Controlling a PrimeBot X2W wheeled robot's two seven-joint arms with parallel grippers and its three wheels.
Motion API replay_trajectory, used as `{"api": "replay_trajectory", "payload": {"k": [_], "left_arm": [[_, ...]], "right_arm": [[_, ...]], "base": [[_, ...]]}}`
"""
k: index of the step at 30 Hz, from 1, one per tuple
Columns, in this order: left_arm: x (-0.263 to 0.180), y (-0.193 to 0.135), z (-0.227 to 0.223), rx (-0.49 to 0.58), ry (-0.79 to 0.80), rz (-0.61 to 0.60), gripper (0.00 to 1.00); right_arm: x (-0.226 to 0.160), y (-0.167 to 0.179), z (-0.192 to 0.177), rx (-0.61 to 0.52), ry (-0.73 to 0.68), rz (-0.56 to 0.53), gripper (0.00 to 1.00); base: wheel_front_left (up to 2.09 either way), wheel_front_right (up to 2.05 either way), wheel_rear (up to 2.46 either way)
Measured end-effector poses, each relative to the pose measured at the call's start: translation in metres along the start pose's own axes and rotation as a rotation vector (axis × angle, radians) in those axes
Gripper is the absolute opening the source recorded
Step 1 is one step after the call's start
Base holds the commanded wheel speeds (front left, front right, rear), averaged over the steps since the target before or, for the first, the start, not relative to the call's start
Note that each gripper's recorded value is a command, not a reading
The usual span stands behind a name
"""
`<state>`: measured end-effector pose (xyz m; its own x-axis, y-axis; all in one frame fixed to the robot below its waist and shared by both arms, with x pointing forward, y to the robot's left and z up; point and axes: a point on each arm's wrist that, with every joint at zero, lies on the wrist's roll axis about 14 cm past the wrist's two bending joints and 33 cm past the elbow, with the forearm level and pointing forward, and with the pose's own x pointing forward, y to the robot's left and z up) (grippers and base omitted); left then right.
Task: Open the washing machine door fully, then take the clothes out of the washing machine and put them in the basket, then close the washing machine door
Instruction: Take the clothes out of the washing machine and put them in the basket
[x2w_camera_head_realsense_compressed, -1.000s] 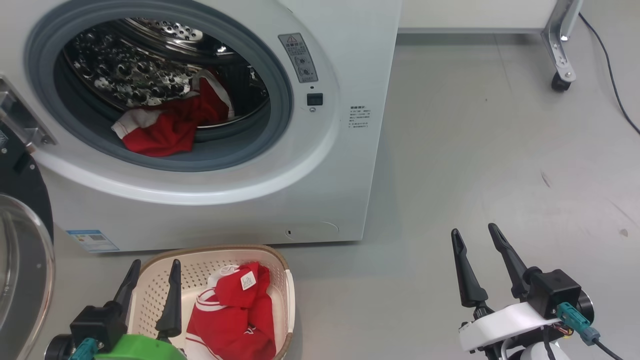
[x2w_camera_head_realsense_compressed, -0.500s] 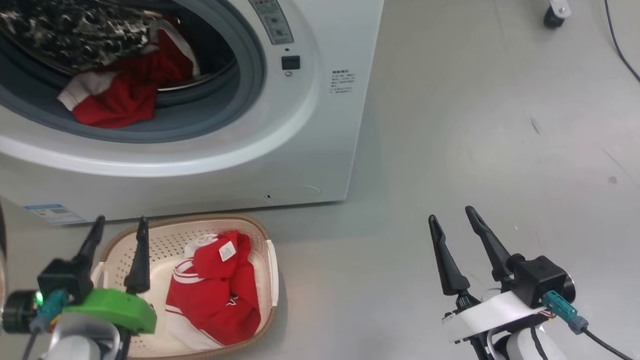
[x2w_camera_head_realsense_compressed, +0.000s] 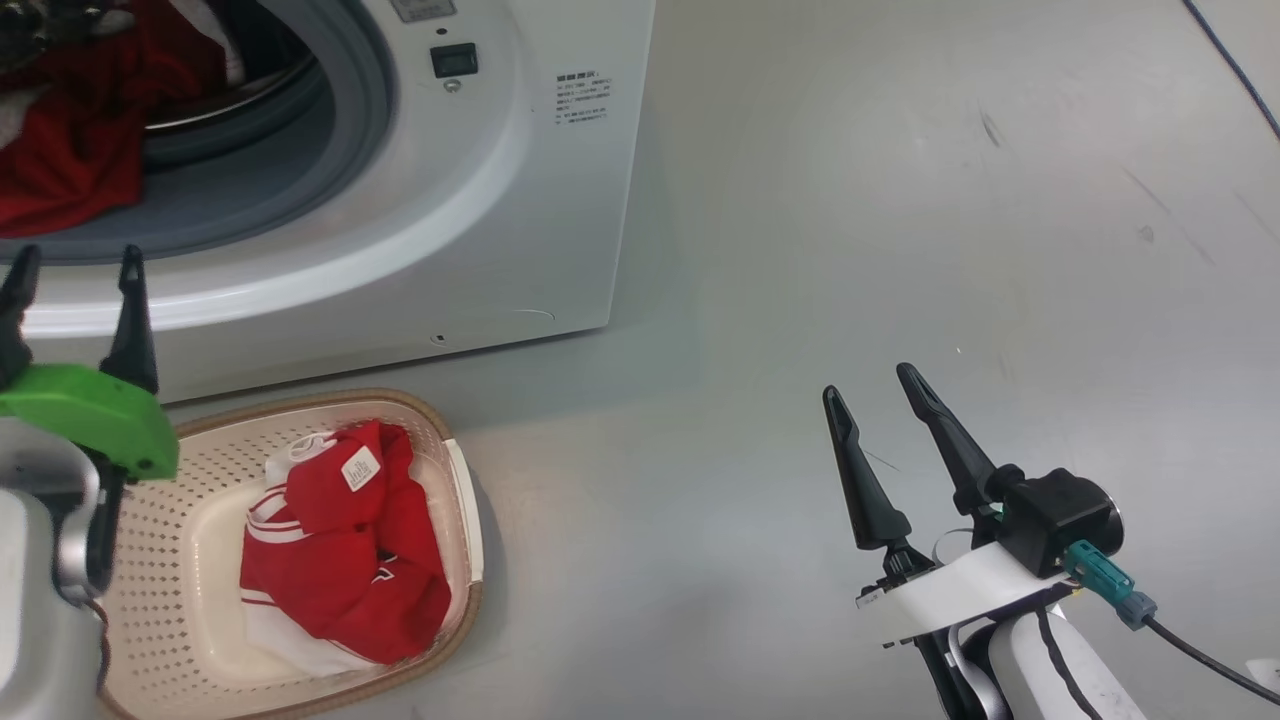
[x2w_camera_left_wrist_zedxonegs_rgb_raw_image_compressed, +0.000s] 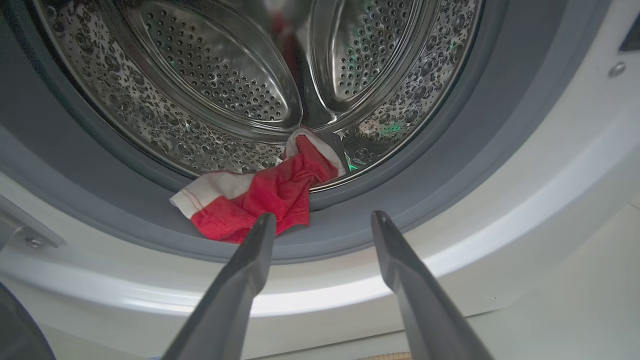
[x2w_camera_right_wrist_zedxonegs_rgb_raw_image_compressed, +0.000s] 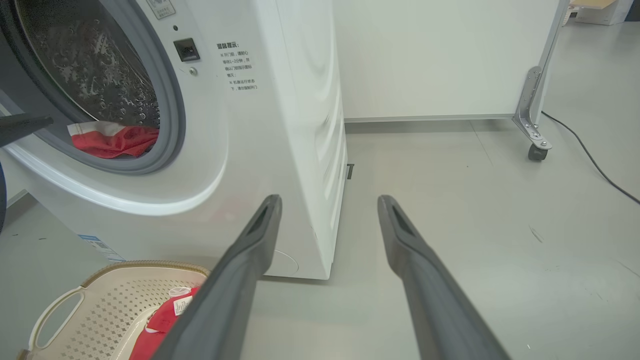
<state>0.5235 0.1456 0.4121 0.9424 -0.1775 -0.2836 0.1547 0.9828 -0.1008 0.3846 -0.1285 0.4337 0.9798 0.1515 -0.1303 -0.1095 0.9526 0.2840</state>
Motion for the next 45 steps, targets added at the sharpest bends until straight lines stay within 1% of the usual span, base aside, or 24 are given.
{"api": "replay_trajectory", "payload": {"k": [6, 13, 14, 16, 19, 25, 33, 35, 42, 45], "left_arm": [[0.041, 0.009, 0.001, 0.112, 0.065, -0.005, 1.00], [0.081, 0.005, -0.007, 0.187, 0.151, -0.024, 1.00], [0.085, 0.006, -0.010, 0.204, 0.169, -0.022, 1.00], [0.093, 0.010, -0.015, 0.272, 0.202, -0.021, 1.00], [0.103, 0.020, -0.021, 0.304, 0.245, 0.004, 1.00], [0.118, 0.029, -0.034, 0.327, 0.316, 0.027, 1.00], [0.136, 0.031, -0.040, 0.357, 0.353, 0.038, 1.00], [0.139, 0.033, -0.042, 0.390, 0.365, 0.045, 1.00], [0.149, 0.042, -0.042, 0.379, 0.401, 0.085, 1.00], [0.150, 0.046, -0.050, 0.378, 0.435, 0.099, 1.00]], "right_arm": [[0.006, -0.011, -0.005, 0.001, 0.015, -0.033, 1.00], [0.010, -0.026, -0.010, -0.005, 0.031, -0.075, 1.00], [0.011, -0.028, -0.010, -0.003, 0.032, -0.081, 1.00], [0.012, -0.031, -0.011, -0.006, 0.035, -0.089, 1.00], [0.014, -0.031, -0.013, 0.010, 0.040, -0.092, 1.00], [0.017, -0.034, -0.013, 0.027, 0.040, -0.107, 1.00], [0.020, -0.040, -0.016, 0.029, 0.046, -0.130, 1.00], [0.021, -0.042, -0.017, 0.026, 0.049, -0.140, 1.00], [0.025, -0.040, -0.016, 0.030, 0.044, -0.136, 1.00], [0.025, -0.042, -0.017, 0.027, 0.048, -0.147, 1.00]], "base": [[0.00, 0.00, 0.00], [0.00, 0.00, 0.00], [0.00, 0.00, 0.00], [0.00, 0.00, 0.00], [0.00, 0.00, 0.00], [0.00, 0.00, 0.00], [0.00, 0.00, 0.00], [0.00, 0.00, 0.00], [0.00, 0.00, 0.00], [0.00, 0.00, 0.00]]}}
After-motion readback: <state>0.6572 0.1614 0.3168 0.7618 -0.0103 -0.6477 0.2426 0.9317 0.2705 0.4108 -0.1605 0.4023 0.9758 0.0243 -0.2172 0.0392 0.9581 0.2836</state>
